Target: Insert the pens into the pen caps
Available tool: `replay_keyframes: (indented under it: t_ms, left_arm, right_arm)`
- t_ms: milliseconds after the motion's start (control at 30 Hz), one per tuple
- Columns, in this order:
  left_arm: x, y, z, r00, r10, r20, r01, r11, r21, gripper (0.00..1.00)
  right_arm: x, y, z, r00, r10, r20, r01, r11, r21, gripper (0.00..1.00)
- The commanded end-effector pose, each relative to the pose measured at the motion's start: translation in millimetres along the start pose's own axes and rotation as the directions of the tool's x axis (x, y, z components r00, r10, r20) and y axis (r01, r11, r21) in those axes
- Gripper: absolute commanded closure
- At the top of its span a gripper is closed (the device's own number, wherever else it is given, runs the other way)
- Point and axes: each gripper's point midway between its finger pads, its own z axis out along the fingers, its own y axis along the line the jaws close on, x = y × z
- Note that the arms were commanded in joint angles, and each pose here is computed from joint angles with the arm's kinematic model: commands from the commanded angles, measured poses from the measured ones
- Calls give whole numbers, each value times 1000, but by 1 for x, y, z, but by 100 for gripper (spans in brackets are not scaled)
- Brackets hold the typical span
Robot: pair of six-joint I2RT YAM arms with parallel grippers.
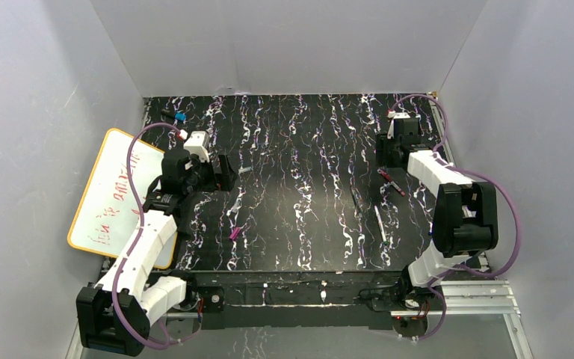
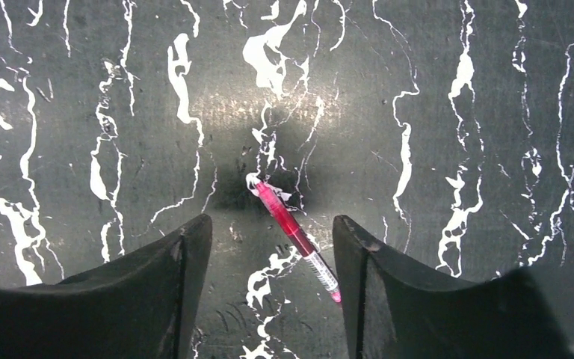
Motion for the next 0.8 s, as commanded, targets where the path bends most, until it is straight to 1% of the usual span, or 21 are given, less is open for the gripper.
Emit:
replay_keyframes:
  t_ms: [0, 200, 767]
  left_arm:
    - [-9, -1, -6, 999, 22, 27, -22, 1000, -13, 2]
    - [-9, 1, -7, 999, 24, 28, -23, 1000, -20, 2]
    - [-9, 0, -7, 999, 33, 27, -33, 999, -22, 2]
  right_arm:
    - [-2, 5, 6, 1000, 9, 16, -8, 1000, -23, 36]
    - [22, 1, 17, 999, 43, -30, -43, 999, 11, 37]
    - [63, -8, 30, 987, 111, -113, -102, 992, 80, 39]
